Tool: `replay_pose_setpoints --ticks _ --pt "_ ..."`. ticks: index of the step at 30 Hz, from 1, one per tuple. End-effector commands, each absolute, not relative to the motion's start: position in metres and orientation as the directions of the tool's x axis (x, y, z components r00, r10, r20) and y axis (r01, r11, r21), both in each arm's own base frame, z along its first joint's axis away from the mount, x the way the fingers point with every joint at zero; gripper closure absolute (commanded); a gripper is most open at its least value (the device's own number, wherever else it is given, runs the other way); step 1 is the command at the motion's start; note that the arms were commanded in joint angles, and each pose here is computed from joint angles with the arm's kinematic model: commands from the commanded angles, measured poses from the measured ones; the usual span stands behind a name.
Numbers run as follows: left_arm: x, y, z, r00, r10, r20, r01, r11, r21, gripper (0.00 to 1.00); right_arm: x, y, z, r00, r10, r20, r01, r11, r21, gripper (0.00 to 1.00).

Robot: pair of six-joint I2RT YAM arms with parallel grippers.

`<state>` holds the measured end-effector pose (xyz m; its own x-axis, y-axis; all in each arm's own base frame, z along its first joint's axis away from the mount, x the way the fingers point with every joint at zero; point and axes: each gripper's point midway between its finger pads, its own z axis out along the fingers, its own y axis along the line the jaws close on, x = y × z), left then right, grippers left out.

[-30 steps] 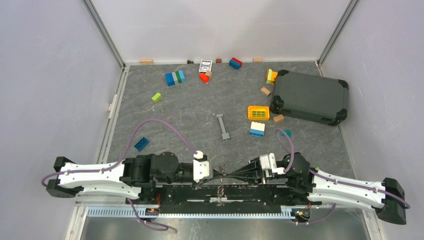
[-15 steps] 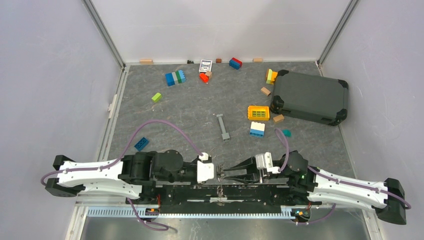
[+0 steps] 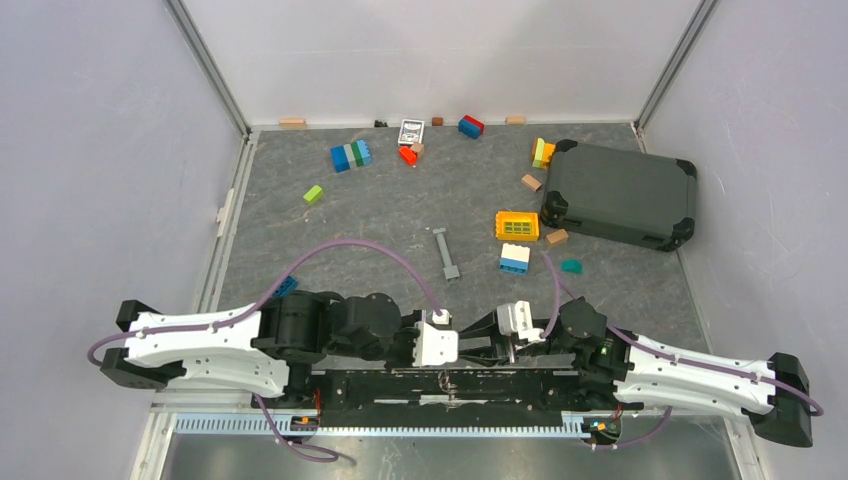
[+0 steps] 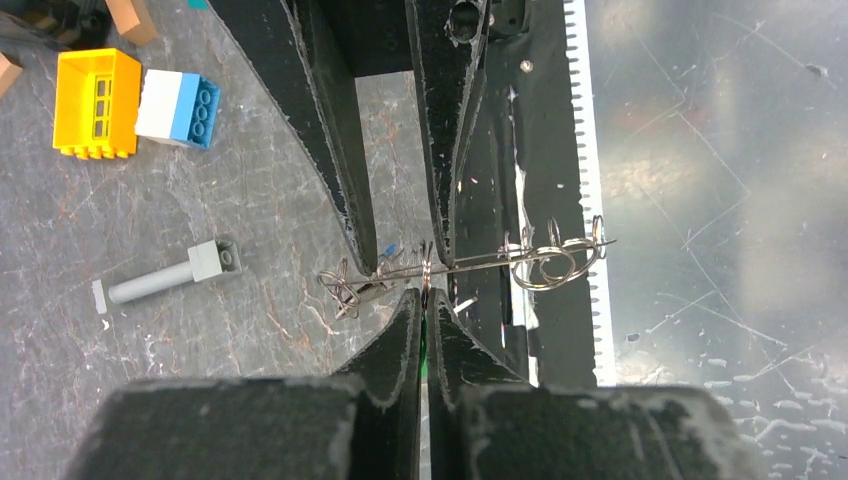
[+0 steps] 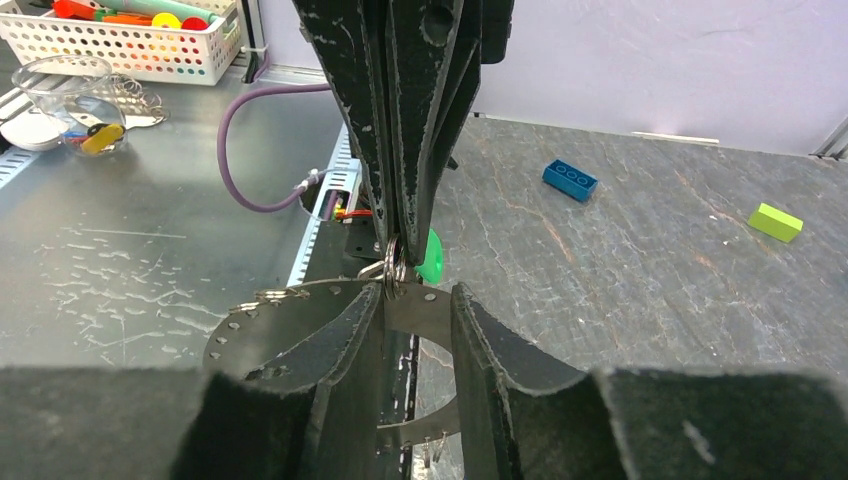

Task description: Remove the keys from the keyring

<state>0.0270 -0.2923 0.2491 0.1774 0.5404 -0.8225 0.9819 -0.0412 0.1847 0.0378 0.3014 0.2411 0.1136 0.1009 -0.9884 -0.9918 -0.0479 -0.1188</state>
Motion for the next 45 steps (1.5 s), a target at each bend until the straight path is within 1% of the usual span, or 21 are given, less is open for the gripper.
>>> replay_pose_setpoints --ticks 1,10,17,20,26,31,32,38,45 --pt "0.032 -0.291 0.266 0.22 0.545 -0.809 0.972 -0.051 0.23 0.98 0.04 0.303 0.268 0.123 0.153 -0.981 -0.991 -0.032 -0.13 0.64" --pt "0.035 -0.289 0.26 0.224 0.615 -0.756 0.969 -0.06 0.239 0.98 0.038 0.305 0.264 0.11 0.14 -0.984 -0.992 -0.048 -0.118 0.65" --pt "0.041 -0.285 0.249 0.214 0.715 -0.665 0.968 -0.064 0.243 0.98 0.039 0.308 0.259 0.102 0.122 -0.987 -0.993 -0.047 -0.109 0.65" --pt "0.042 -0.286 0.244 0.213 0.736 -0.643 0.968 -0.067 0.244 0.98 0.039 0.308 0.258 0.1 0.121 -0.988 -0.993 -0.047 -0.106 0.66" --pt "0.042 -0.287 0.242 0.219 0.741 -0.635 0.966 -0.074 0.247 0.98 0.04 0.309 0.256 0.098 0.117 -0.988 -0.993 -0.047 -0.105 0.68" --pt "0.042 -0.289 0.245 0.221 0.736 -0.64 0.966 -0.073 0.25 0.98 0.041 0.31 0.253 0.096 0.109 -0.989 -0.994 -0.045 -0.101 0.67" --pt "0.043 -0.289 0.245 0.222 0.736 -0.639 0.965 -0.074 0.251 0.98 0.04 0.311 0.252 0.068 0.109 -0.992 -0.996 -0.048 -0.073 0.67" --pt "0.04 -0.291 0.244 0.22 0.737 -0.639 0.967 -0.08 0.241 0.98 0.039 0.315 0.252 0.047 0.112 -0.993 -0.997 -0.054 -0.053 0.67" --pt "0.039 -0.292 0.243 0.217 0.739 -0.638 0.969 -0.083 0.233 0.98 0.041 0.32 0.254 0.035 0.124 -0.992 -0.998 -0.052 -0.042 0.71"
